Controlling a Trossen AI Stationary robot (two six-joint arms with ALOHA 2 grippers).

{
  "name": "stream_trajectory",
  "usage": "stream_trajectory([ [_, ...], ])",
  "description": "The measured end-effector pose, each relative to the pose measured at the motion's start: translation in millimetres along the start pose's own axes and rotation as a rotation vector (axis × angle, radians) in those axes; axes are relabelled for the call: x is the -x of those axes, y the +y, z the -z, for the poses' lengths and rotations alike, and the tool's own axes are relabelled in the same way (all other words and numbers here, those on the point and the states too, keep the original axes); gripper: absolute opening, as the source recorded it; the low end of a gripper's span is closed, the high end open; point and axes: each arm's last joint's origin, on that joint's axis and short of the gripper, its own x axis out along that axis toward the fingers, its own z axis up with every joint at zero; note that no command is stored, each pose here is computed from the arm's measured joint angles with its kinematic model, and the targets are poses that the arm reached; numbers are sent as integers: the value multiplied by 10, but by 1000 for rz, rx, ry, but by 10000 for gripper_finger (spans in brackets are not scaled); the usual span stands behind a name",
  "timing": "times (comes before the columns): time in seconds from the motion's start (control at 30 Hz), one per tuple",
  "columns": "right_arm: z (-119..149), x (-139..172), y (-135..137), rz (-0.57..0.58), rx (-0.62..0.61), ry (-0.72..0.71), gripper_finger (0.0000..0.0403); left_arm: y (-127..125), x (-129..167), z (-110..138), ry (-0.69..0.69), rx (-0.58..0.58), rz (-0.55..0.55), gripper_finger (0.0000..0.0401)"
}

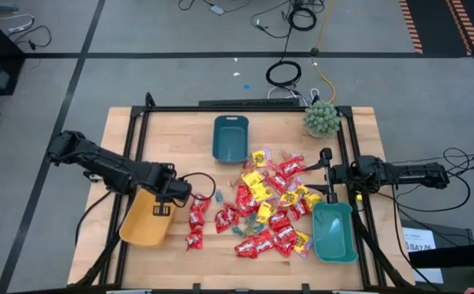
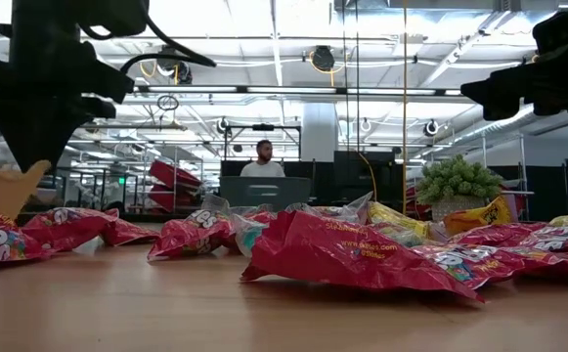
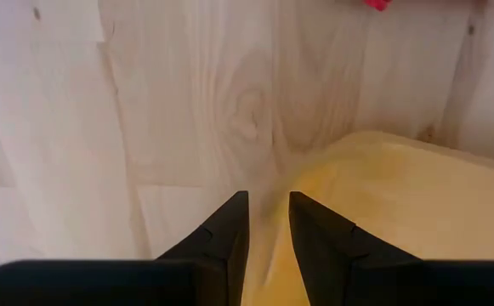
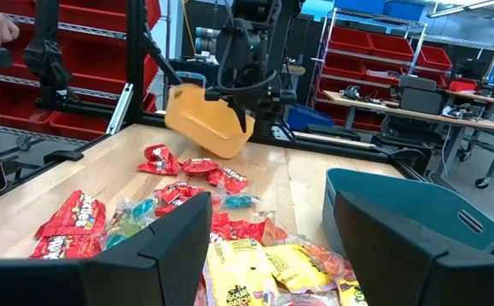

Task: Sort candy
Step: Move the yellow bin to the top left of the table

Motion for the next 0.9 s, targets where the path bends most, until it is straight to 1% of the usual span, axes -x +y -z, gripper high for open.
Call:
stream_trajectory([
  [0.2,0,0,0,0,0,0,242,18,0,-4,1,5,0,97],
  [0.27,1,0,0,0,0,0,242,17,0,-4,0,-11,1,97],
  [0.4,1,0,0,0,0,0,242,1,-61,0,-3,-65,51,97],
  [0.5,0,0,0,0,0,0,242,-12,-118,-6,-22,-67,78,97],
  [0.67,1,0,0,0,0,0,242,-13,-186,14,-20,-69,81,96],
  [0.77,0,0,0,0,0,0,242,-8,-219,42,0,-70,77,79],
  [0.83,-1,0,0,0,0,0,242,-7,-235,54,7,-70,78,54],
  [0.9,0,0,0,0,0,0,242,-11,-245,62,15,-70,96,20],
])
